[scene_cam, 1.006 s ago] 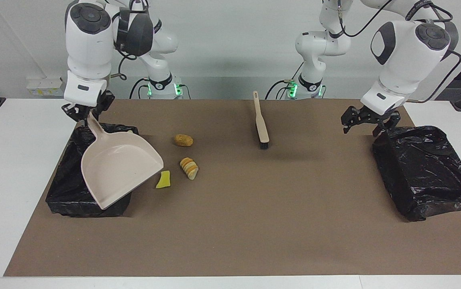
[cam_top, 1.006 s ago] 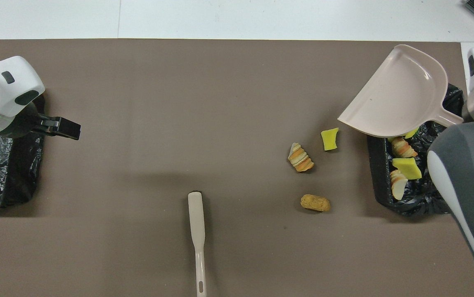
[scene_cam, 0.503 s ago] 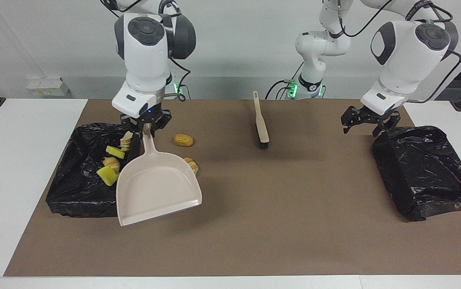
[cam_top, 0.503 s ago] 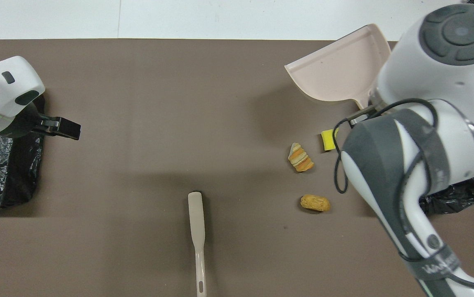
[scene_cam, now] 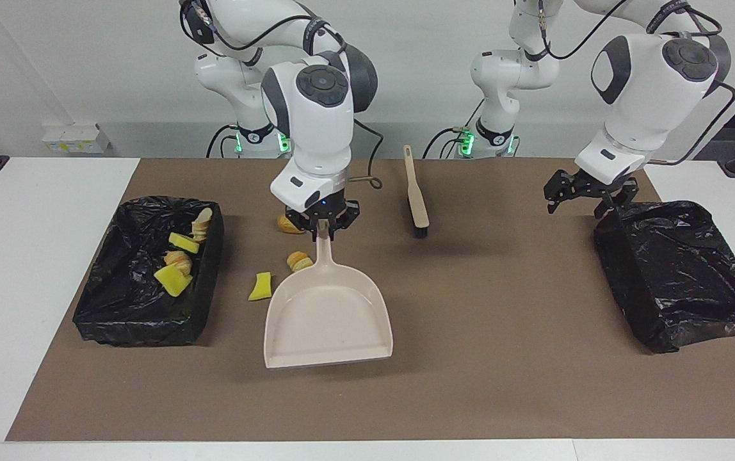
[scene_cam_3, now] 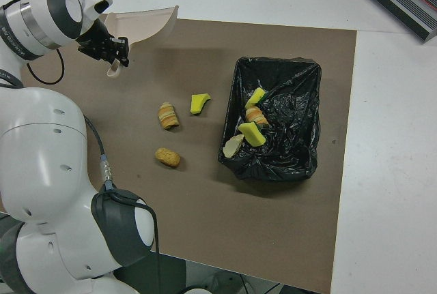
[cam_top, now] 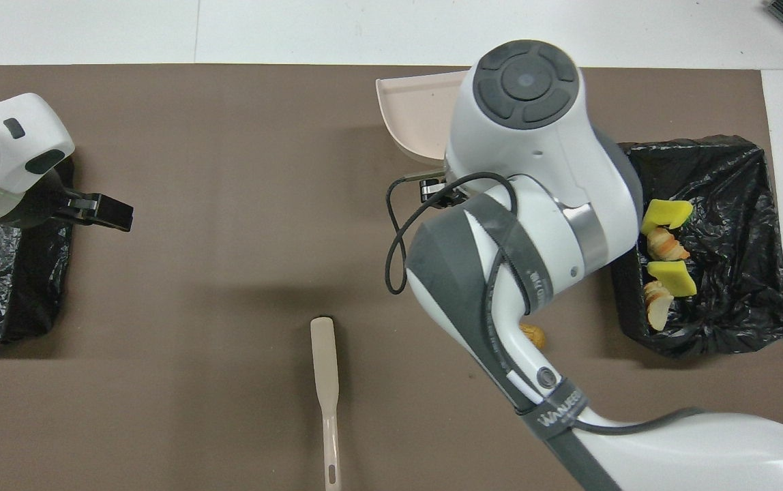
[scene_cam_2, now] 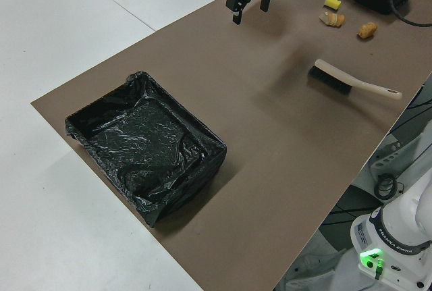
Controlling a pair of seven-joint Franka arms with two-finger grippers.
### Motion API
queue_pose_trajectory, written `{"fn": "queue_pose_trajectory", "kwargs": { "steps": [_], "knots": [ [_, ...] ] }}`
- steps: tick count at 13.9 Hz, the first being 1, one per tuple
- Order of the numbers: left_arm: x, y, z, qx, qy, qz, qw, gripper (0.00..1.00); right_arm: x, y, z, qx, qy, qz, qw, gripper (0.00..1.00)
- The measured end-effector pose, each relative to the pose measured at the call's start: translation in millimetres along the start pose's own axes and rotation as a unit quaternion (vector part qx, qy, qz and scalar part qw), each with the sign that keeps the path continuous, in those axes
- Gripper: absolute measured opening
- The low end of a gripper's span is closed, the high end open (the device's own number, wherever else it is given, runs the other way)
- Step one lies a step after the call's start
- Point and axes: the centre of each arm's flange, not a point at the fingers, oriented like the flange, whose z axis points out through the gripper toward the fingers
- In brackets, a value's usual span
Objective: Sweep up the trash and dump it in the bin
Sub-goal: 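Bring the empty dustpan back to the table center with the right gripper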
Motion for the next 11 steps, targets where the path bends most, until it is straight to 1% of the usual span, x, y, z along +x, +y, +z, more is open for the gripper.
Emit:
{"fn": "queue_pose_trajectory", "kwargs": {
  "steps": [2, 5, 8, 11],
  "knots": [
    [0, 0, 0, 0.0, 0.0, 0.0, 1.0, 1.0, -1, -27, 12, 0.014, 0.007, 0.004, 1.0, 0.31],
    [0, 0, 1, 0.0, -0.001, 0.001, 1.0, 1.0, -9, -72, 37, 0.031, 0.005, 0.004, 0.999, 0.31],
    [0, 0, 1, 0.0, -0.001, 0.003, 1.0, 1.0, -26, -126, 70, 0.038, 0.0, 0.008, 0.999, 0.31],
    [0, 0, 1, 0.0, -0.001, 0.004, 1.0, 1.0, -38, -156, 97, 0.036, -0.009, -0.003, 0.999, 0.31]
  ]
}}
